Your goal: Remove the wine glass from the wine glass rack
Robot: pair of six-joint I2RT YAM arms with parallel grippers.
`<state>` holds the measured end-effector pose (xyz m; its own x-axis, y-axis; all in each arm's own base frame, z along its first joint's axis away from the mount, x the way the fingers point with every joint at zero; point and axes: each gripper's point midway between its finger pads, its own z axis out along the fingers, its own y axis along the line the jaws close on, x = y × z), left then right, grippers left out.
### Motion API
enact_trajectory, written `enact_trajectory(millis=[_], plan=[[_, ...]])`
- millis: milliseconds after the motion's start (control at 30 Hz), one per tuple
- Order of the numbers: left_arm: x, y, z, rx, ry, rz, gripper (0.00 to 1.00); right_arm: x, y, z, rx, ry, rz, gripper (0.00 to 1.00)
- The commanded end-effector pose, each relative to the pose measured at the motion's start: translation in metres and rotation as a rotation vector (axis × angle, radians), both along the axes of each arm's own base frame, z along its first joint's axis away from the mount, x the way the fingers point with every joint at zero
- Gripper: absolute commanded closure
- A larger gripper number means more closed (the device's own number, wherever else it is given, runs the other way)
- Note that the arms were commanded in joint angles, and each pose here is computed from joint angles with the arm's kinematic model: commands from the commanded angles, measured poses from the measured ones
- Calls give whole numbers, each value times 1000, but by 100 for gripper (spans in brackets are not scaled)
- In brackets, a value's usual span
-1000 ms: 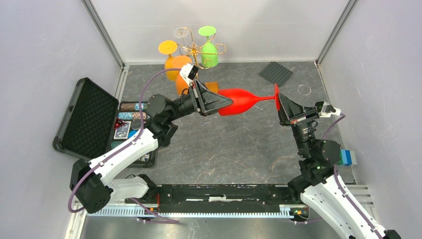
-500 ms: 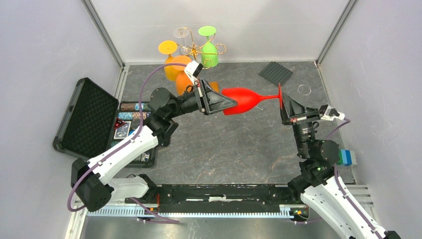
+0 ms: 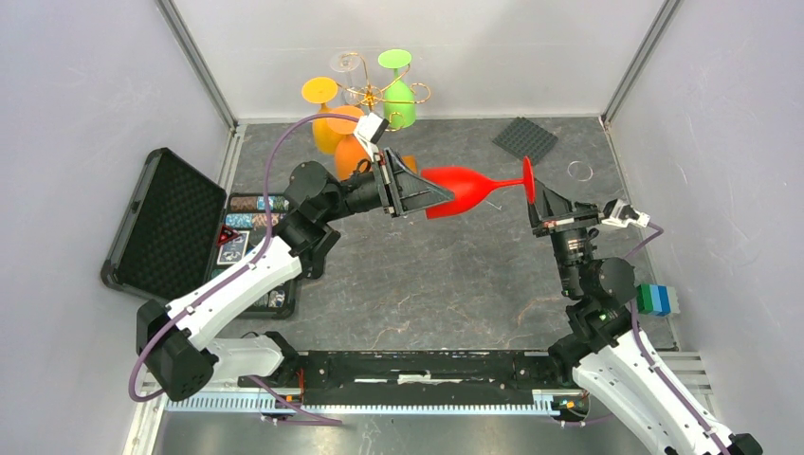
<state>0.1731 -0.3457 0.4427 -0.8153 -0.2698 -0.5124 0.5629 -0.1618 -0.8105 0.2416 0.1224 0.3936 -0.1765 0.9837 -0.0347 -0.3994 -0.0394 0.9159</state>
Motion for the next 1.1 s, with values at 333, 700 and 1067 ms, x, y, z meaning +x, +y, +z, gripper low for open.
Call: enact_trajectory(millis=[333, 700, 1067], plan=[[2, 6, 9, 34, -121, 86, 98, 4, -5, 1, -27, 20, -41, 100], [47, 17, -44, 365, -208, 332, 98, 28, -20, -13, -462, 128, -267, 42], [83, -12, -139, 918, -252, 398, 98, 22, -62, 6, -1084, 168, -487, 38]])
